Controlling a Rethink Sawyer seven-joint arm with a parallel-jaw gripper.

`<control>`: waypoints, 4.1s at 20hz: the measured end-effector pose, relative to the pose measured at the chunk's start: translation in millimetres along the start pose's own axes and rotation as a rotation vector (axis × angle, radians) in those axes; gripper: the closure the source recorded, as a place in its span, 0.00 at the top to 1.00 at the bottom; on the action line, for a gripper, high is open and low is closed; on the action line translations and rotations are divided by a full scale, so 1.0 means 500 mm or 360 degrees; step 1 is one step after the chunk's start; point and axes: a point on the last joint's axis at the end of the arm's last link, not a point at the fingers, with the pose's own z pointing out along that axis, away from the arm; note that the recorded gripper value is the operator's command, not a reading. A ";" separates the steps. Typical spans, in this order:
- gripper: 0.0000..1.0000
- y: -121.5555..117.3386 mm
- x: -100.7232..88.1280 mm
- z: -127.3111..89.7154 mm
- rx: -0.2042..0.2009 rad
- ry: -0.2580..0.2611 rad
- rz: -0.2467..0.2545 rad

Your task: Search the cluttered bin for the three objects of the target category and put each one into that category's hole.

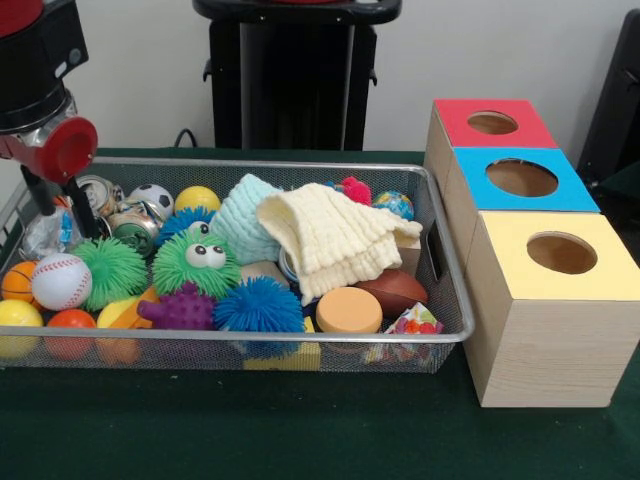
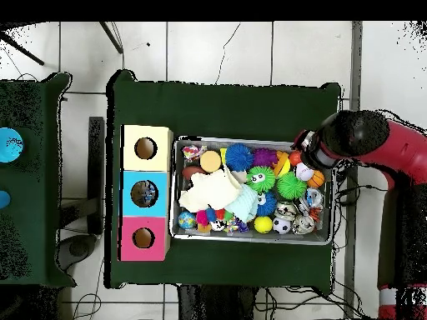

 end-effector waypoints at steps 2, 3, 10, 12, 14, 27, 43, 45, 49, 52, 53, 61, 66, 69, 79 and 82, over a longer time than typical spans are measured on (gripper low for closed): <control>1.00 0.003 -0.008 0.006 -0.0003 -0.0006 0.0001; 1.00 0.004 -0.012 0.012 -0.0005 -0.0006 0.0004; 1.00 0.000 -0.027 0.047 -0.0010 0.0005 0.0016; 1.00 0.000 -0.027 0.055 -0.0010 0.0011 0.0016; 1.00 0.001 -0.027 0.061 -0.0010 0.0016 0.0016; 1.00 -0.004 -0.032 0.018 0.0005 -0.0027 0.0014; 1.00 -0.035 0.004 -0.089 0.0041 -0.0018 0.0024; 1.00 -0.045 0.019 -0.088 0.0046 0.0004 0.0025; 1.00 -0.062 0.046 -0.087 0.0055 0.0044 0.0028; 1.00 -0.072 0.060 -0.087 0.0059 0.0064 0.0031; 1.00 -0.075 0.065 -0.087 0.0060 0.0071 0.0032; 1.00 -0.080 0.091 -0.096 0.0069 0.0084 0.0025; 1.00 -0.089 0.103 -0.091 0.0056 0.0037 0.0024; 1.00 -0.098 0.102 -0.089 0.0045 -0.0004 0.0032; 1.00 -0.149 0.105 -0.078 0.0025 -0.0036 0.0080; 1.00 -0.155 0.104 -0.076 0.0024 -0.0033 0.0088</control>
